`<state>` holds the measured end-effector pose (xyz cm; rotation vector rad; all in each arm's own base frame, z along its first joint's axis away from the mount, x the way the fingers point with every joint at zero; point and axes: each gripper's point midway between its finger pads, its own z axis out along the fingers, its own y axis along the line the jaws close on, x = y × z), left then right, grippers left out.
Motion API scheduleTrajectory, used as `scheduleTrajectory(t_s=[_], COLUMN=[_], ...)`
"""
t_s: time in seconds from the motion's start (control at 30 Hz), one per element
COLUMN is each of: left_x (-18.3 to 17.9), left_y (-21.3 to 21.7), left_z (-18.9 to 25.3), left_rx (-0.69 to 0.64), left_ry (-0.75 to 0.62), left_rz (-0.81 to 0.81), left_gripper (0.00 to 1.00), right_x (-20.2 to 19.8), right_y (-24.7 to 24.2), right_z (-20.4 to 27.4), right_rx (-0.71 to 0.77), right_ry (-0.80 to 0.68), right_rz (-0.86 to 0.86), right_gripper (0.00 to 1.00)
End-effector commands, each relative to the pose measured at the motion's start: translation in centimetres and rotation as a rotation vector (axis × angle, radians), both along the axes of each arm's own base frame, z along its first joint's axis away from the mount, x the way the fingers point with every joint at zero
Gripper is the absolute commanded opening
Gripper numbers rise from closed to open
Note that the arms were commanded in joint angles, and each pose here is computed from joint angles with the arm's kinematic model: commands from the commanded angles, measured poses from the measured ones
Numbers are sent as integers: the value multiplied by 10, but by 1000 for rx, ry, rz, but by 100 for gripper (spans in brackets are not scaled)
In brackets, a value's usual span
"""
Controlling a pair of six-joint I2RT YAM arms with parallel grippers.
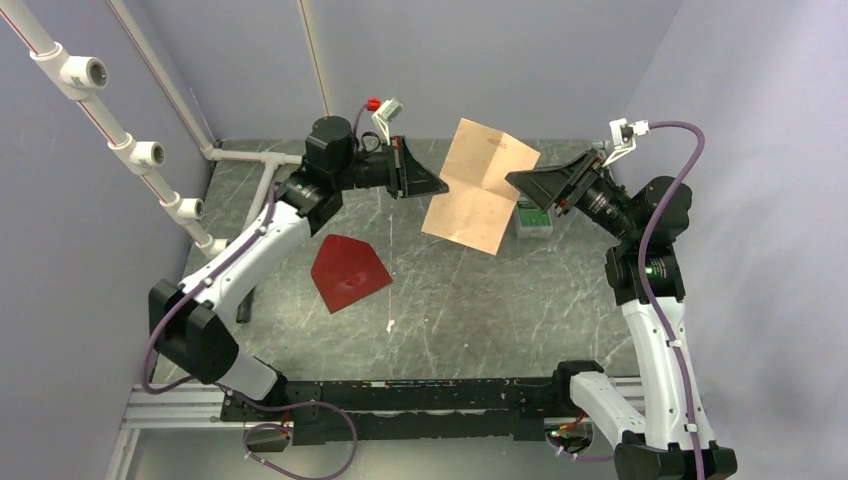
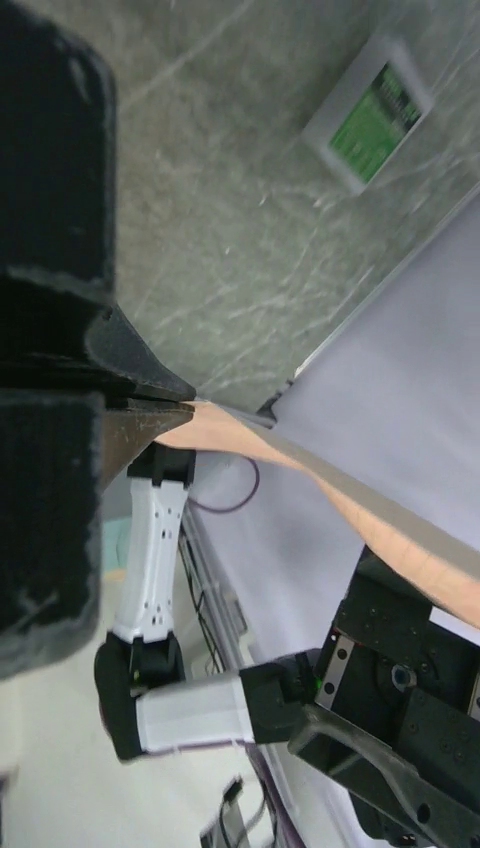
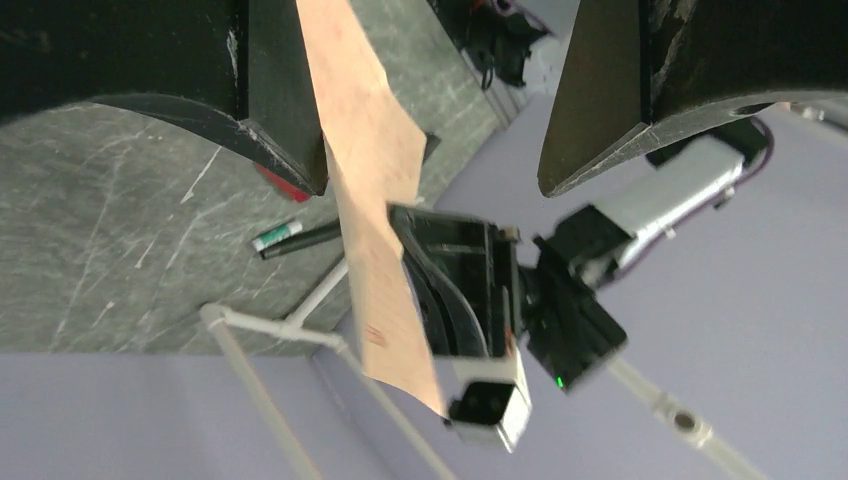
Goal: Place the letter into the envelope and seal it
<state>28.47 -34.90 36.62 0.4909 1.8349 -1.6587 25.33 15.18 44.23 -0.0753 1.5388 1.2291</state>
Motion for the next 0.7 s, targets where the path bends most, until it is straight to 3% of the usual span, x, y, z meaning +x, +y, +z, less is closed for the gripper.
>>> scheduleTrajectory(t_s=[0.0, 0.17, 0.3, 0.53, 0.67], left_x=[-6, 3, 6, -15, -45], left_y=[25, 33, 36, 35, 33], left_z=[20, 24, 24, 34, 44], left_rx=[154, 212, 235, 206, 138], left_ry=[-275, -326, -340, -403, -441], left_rz=[58, 118, 130, 27, -121], left_gripper=[2, 2, 2, 2, 2], right_x=[-34, -70, -82, -42, -35], right_y=[15, 26, 25, 8, 13], right_z=[16, 25, 31, 24, 3], right_rx=[-107, -158, -189, -183, -210], right_ry=[-183, -278, -333, -230, -182], right_rz=[176, 356, 350, 111, 160], right_gripper=[81, 79, 80, 82, 81])
